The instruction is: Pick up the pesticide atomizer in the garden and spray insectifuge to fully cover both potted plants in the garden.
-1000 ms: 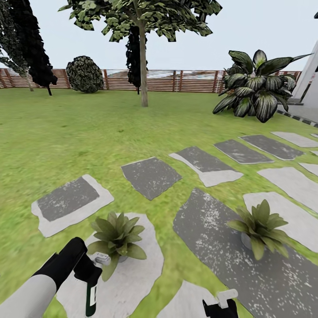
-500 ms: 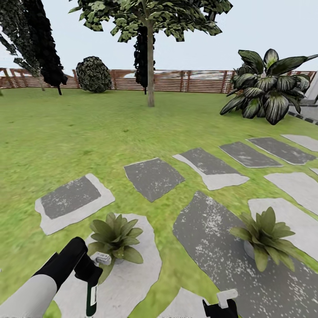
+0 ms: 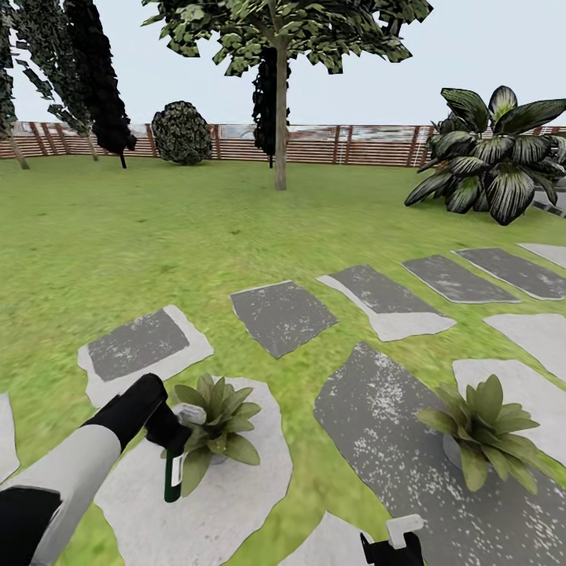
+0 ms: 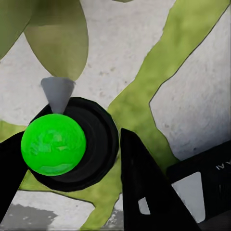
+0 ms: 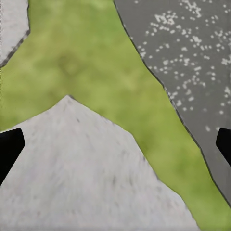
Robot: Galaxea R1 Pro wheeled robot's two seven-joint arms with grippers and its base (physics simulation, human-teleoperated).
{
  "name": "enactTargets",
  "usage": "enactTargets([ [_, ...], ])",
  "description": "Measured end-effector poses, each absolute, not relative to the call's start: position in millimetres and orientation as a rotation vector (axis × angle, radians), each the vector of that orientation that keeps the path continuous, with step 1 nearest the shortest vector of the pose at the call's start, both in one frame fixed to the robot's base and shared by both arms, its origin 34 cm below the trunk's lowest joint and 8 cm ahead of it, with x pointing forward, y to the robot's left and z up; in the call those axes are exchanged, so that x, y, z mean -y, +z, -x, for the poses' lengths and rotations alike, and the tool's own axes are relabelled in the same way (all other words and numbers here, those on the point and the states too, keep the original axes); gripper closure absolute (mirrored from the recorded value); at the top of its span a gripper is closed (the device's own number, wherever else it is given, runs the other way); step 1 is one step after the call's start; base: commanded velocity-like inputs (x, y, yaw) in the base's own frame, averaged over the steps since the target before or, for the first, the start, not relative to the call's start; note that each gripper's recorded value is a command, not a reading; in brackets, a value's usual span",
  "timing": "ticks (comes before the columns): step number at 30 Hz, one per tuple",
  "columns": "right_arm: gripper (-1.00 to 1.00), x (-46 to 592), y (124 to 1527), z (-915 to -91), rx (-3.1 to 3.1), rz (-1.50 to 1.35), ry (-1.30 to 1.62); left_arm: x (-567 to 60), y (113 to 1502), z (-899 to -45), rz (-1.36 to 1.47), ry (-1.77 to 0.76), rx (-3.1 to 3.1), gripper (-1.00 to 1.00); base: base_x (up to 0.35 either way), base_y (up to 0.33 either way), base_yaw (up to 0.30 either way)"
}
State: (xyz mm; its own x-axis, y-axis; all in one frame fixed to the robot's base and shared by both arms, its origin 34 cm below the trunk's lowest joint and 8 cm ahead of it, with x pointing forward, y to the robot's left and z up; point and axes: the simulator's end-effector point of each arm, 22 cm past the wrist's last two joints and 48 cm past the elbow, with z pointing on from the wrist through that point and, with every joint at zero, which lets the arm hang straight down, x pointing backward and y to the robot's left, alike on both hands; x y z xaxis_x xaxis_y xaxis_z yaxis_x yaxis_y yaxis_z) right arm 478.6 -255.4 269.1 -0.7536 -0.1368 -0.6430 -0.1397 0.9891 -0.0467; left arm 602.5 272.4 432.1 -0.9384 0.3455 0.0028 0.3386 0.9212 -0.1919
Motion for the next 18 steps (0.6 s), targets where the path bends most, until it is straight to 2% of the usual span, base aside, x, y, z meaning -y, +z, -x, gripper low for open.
enactTargets([
  [12,-1.0,256.1,269.1,-478.6,-2.433,0.196,0.004,-259.1,428.6,-578.9,0.617,0.371,2.937,1.0,0.0,0.0,0.0],
  [18,-1.0,255.4,269.3,-478.8,-2.432,0.196,0.004,-257.6,429.2,-579.2,0.621,0.375,2.937,1.0,0.125,-0.22,0.07],
])
